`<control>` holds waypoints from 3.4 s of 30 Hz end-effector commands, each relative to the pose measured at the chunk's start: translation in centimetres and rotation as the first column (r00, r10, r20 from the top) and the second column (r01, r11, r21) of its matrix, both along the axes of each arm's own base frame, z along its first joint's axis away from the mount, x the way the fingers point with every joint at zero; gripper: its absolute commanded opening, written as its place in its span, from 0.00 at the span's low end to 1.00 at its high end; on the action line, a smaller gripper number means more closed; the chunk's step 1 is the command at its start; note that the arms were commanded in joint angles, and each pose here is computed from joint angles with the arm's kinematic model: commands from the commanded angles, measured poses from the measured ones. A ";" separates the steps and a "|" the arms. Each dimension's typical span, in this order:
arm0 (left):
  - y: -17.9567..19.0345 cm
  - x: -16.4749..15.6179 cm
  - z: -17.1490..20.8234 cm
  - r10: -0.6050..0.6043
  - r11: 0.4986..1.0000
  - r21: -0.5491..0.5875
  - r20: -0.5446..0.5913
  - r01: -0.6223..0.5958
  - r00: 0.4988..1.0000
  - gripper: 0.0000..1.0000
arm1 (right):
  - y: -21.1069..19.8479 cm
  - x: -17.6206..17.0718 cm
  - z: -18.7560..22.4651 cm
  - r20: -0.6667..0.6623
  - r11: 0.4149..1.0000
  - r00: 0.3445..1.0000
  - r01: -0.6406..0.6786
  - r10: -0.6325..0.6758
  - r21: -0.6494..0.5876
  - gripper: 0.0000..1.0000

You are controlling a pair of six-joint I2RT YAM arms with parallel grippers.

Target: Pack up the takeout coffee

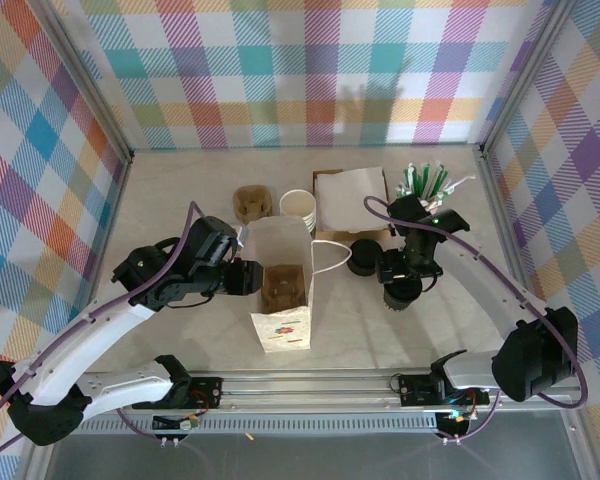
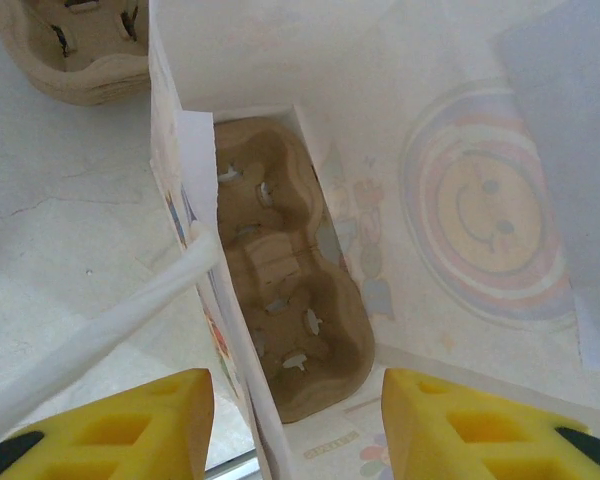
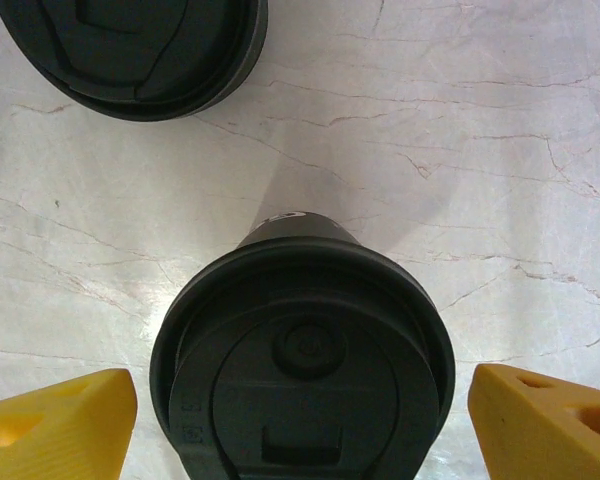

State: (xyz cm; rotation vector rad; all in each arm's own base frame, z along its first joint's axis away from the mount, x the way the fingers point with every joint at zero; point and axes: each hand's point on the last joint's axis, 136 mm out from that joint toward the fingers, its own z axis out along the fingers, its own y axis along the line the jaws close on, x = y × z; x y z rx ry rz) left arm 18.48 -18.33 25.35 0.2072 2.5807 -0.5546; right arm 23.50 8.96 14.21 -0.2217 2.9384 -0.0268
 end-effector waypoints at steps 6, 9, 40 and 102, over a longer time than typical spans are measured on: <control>0.5 -0.2 0.7 -0.013 1.000 0.009 0.004 0.013 1.000 0.48 | -0.5 -0.7 -0.2 -0.041 0.998 0.998 0.051 -0.052 -0.028 0.85; 0.5 -0.3 0.6 -0.012 1.000 0.011 0.002 0.011 1.000 0.48 | -0.5 -1.0 -0.1 -0.049 0.996 0.995 0.083 -0.084 -0.020 0.85; 0.8 -0.6 0.4 0.026 1.000 -0.012 -0.016 -0.026 1.000 0.47 | -0.1 -1.6 -1.5 -0.114 0.982 0.975 0.189 -0.189 -0.007 0.82; 3.0 -0.2 1.2 0.100 0.995 -0.004 0.079 -0.100 0.992 0.54 | 1.8 -3.4 0.8 -0.054 0.984 0.995 0.094 -0.087 0.153 0.53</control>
